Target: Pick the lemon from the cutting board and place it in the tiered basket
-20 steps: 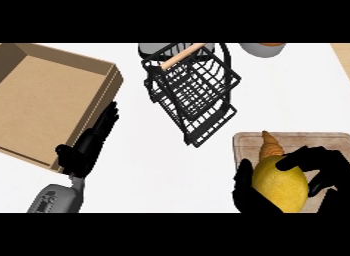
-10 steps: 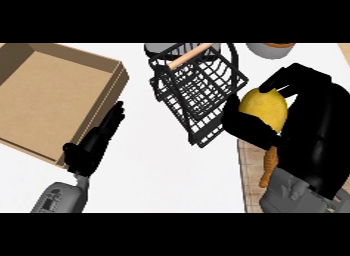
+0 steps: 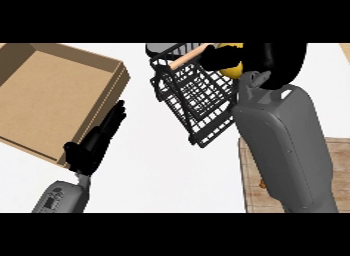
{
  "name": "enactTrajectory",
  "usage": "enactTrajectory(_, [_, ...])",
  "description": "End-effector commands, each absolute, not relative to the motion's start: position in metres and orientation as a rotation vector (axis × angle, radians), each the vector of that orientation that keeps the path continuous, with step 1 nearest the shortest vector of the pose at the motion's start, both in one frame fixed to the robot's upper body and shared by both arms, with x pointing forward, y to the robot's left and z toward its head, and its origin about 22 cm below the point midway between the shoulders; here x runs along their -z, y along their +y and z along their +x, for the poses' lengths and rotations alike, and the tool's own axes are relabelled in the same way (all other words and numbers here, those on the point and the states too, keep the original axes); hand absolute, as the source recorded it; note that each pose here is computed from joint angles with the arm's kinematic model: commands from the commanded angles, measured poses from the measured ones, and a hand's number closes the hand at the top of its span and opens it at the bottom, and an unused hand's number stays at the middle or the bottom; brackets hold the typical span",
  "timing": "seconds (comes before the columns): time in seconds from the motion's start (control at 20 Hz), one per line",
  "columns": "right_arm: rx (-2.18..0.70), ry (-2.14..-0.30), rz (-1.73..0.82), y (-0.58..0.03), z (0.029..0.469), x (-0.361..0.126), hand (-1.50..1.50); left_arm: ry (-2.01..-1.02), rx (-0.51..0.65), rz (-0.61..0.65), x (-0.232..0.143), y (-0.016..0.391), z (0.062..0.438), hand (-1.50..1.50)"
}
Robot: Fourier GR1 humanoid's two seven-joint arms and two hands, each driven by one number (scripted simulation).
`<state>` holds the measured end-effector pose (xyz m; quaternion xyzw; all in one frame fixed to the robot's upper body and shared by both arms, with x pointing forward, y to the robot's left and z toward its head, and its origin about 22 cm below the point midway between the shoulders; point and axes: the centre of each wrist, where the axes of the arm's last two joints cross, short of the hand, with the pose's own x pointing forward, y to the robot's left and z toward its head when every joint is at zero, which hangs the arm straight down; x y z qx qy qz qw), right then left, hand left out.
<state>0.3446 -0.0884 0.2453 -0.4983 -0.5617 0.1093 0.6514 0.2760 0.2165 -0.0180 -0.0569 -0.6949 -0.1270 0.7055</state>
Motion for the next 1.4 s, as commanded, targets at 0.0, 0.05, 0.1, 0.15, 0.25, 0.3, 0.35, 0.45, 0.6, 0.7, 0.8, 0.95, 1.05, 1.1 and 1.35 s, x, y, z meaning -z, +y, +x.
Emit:
enactTrajectory(0.0, [-0.127, -1.151, -1.075, -0.073, 0.38, -0.254, 1.5, -1.55, 0.275, -0.122, 0.013, 0.219, 0.276, 0.0])
enactTrajectory(0.05, [-0.129, -1.164, -1.053, -0.072, 0.387, -0.25, 1.5, -1.552, 0.272, -0.126, 0.014, 0.214, 0.28, 0.0])
enactTrajectory(0.1, [-0.147, -1.155, -1.047, -0.064, 0.392, -0.245, 1.5, -1.544, 0.286, -0.135, 0.018, 0.226, 0.278, 0.0])
enactTrajectory(0.15, [-0.113, -1.163, -1.015, -0.065, 0.394, -0.254, 1.5, -1.554, 0.281, -0.117, 0.014, 0.23, 0.28, 0.0])
enactTrajectory(0.25, [-0.085, -1.181, -0.967, -0.063, 0.399, -0.239, 1.5, -1.541, 0.285, -0.113, 0.026, 0.22, 0.268, 0.0])
enactTrajectory(0.3, [-0.061, -1.188, -0.933, -0.067, 0.406, -0.249, 1.5, -1.561, 0.288, -0.125, 0.006, 0.216, 0.287, 0.0])
enactTrajectory(0.35, [-0.062, -1.201, -0.935, -0.059, 0.409, -0.25, 1.5, -1.545, 0.295, -0.118, 0.017, 0.214, 0.285, 0.0])
enactTrajectory(0.45, [-0.042, -1.188, -0.887, -0.051, 0.408, -0.255, 1.5, -1.559, 0.288, -0.112, 0.009, 0.21, 0.289, 0.0])
enactTrajectory(0.6, [0.147, -1.067, -0.708, -0.092, 0.421, -0.234, 1.5, -1.533, 0.296, -0.131, 0.015, 0.215, 0.281, 0.0])
enactTrajectory(0.7, [0.18, -1.04, -0.63, -0.085, 0.421, -0.249, -1.5, -1.539, 0.277, -0.136, 0.02, 0.221, 0.278, 0.0])
enactTrajectory(0.8, [0.197, -1.052, -0.591, -0.079, 0.423, -0.247, -1.5, -1.535, 0.283, -0.144, 0.011, 0.211, 0.281, 0.0])
enactTrajectory(0.95, [0.28, -1.116, -0.583, -0.072, 0.427, -0.247, -1.5, -1.526, 0.27, -0.125, 0.013, 0.215, 0.275, 0.0])
enactTrajectory(1.05, [0.332, -1.156, -0.594, -0.068, 0.425, -0.248, -1.5, -1.527, 0.277, -0.124, 0.015, 0.219, 0.277, 0.0])
enactTrajectory(1.1, [0.357, -1.174, -0.606, -0.062, 0.422, -0.246, -1.5, -1.532, 0.258, -0.12, 0.009, 0.221, 0.279, 0.0])
enactTrajectory(1.35, [0.47, -1.25, -0.859, -0.066, 0.427, -0.249, -1.5, -1.528, 0.23, -0.071, 0.019, 0.238, 0.271, 0.0])
